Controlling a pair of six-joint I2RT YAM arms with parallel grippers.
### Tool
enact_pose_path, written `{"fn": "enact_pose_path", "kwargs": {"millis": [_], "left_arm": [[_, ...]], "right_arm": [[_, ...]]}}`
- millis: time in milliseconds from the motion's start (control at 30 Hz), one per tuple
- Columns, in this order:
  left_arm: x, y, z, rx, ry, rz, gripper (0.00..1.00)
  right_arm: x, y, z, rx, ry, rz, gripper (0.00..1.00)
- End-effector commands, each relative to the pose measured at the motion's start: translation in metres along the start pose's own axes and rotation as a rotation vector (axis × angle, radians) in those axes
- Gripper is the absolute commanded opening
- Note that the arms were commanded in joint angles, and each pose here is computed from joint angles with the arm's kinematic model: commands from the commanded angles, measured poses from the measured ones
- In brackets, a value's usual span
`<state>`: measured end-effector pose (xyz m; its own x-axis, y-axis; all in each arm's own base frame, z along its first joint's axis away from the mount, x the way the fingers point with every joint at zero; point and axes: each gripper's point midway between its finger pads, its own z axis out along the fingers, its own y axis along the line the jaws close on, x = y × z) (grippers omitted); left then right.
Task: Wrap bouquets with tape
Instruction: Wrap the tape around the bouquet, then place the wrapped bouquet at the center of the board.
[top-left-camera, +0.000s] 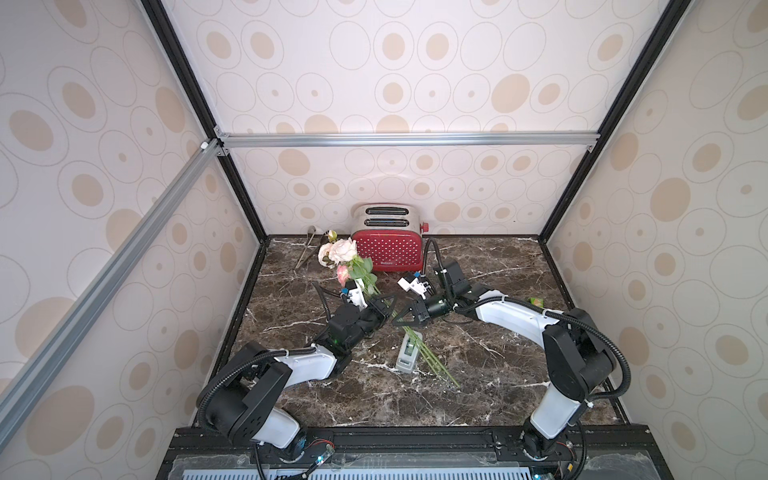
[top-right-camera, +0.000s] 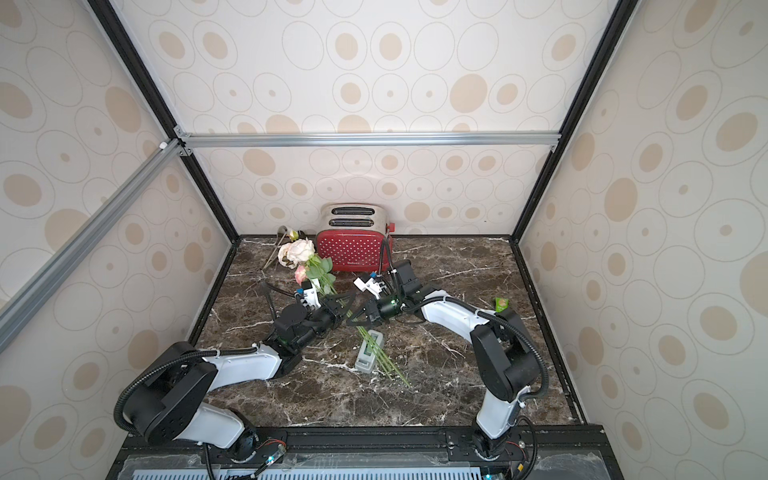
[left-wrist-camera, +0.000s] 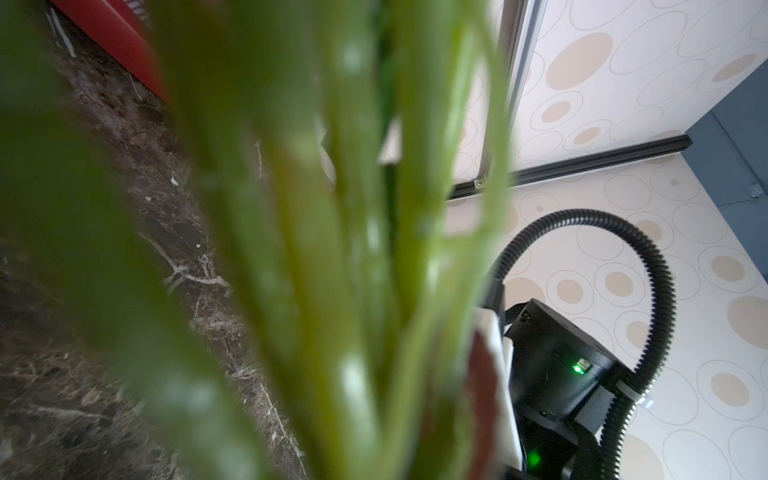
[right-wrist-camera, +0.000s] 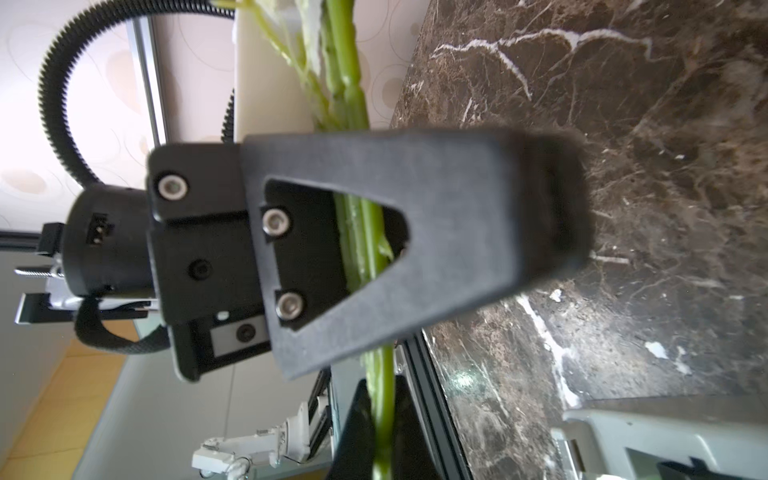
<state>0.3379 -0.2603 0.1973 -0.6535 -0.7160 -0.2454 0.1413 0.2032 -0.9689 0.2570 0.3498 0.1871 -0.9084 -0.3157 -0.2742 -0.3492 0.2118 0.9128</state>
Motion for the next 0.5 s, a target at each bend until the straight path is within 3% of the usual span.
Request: {"fn": "enact_pose_path", "kwargs": {"millis": [0,33,167,300,467], "left_arm": [[-0.006,-0.019,0.005,0.073,-0.007,0.053,0.0],[-0.008,-0.018,0.004,0.066,-0.011,0.055,0.0],[-0.021,0.001,0.0,-0.037,-0.039,0.057,0.0],[-0.042,0.038,-0.005,-0.279,-0.032,0.095,0.0],[-0.072,0.093,-0.035,-0.597,-0.03,0.085,0.0]], "right_arm": [[-0.004,0.031,-0.007,-0.067,-0.005,-0.068,0.11],[-0.004,0.027,-0.008,-0.05,-0.011,-0.063,0.29],[-0.007,0.009,-0.018,0.043,-0.051,-0.053,0.6],[-0.009,-0.017,-0.037,0.238,-0.095,-0.066,0.67],[-0.013,-0.038,-0.063,0.44,-0.159,-0.097,1.0]]}}
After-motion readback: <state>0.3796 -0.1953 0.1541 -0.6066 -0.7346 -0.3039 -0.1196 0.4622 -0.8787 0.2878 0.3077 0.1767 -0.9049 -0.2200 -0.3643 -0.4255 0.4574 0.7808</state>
